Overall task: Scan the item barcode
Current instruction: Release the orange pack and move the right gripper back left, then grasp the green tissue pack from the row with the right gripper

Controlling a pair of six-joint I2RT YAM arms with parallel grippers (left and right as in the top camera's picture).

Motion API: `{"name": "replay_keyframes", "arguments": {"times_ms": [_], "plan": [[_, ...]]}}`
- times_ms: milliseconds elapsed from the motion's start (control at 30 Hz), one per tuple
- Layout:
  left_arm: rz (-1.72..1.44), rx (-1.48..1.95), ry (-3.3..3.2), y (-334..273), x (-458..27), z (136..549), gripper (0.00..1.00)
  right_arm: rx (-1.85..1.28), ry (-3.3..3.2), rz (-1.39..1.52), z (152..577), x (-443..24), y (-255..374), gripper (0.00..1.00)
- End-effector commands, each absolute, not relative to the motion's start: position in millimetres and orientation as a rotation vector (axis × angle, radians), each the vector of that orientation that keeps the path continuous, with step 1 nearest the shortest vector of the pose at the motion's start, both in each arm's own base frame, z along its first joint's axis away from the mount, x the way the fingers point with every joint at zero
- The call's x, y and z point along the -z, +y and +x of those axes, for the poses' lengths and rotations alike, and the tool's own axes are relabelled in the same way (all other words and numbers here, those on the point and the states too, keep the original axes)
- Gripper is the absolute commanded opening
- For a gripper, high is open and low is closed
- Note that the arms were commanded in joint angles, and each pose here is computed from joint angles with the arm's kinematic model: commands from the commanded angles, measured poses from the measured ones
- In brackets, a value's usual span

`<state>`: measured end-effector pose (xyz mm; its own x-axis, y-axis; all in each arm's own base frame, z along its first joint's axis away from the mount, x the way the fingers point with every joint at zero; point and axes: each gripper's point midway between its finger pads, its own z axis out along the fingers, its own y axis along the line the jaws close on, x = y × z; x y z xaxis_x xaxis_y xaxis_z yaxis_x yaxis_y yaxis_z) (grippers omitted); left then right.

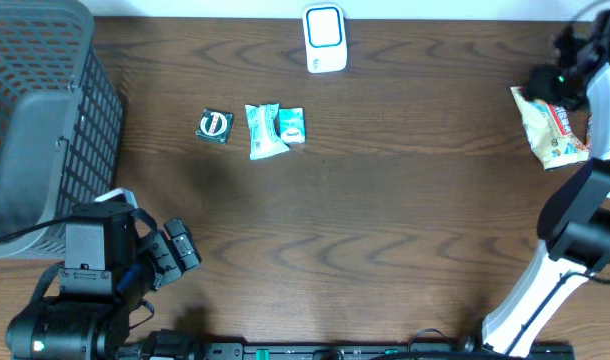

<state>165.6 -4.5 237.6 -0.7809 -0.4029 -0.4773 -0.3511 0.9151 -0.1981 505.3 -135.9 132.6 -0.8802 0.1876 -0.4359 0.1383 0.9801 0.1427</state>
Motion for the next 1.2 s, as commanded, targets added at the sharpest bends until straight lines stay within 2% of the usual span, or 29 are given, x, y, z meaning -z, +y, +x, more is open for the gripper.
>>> {"name": "replay_keyframes", "arguments": {"times_ms": [0,33,133,167,333,500,533,667,833,967,1167], "plan": [[-0.547,0.128,2.548,-4,-238,165,0.98,-0.653,2.491,0.147,512,-197,-46,0.66],[-0.547,0.128,2.548,-4,-238,165,0.98,-0.729,2.479,0.137,512,-202,-29,0.68],[-0.547,0.128,2.548,-4,-238,165,0.98,-0.917,2.498,0.106,505,-203,22,0.94],[-0.547,0.128,2.548,-4,-238,165,0.98,-0.956,2.520,0.096,501,-200,36,0.99],[-0.547,0.128,2.548,-4,-238,165,0.98,-1.027,2.657,-0.044,477,-179,113,0.99],[-0.547,0.128,2.548,-4,-238,165,0.98,-0.921,2.739,-0.161,468,-157,168,0.99],[-0.547,0.128,2.548,-4,-238,165,0.98,-0.851,2.771,-0.128,469,-148,178,0.99],[-0.547,0.128,2.548,-4,-238,165,0.98,-0.685,2.815,-0.018,474,-122,209,0.85],[-0.547,0.128,2.548,-4,-238,165,0.98,-0.718,2.788,-0.087,478,-96,264,0.73],[-0.547,0.128,2.548,-4,-238,165,0.98,-0.717,2.834,0.010,476,-67,280,0.59],[-0.547,0.128,2.548,-4,-238,165,0.98,-0.751,2.903,-0.009,465,-22,302,0.48]]}}
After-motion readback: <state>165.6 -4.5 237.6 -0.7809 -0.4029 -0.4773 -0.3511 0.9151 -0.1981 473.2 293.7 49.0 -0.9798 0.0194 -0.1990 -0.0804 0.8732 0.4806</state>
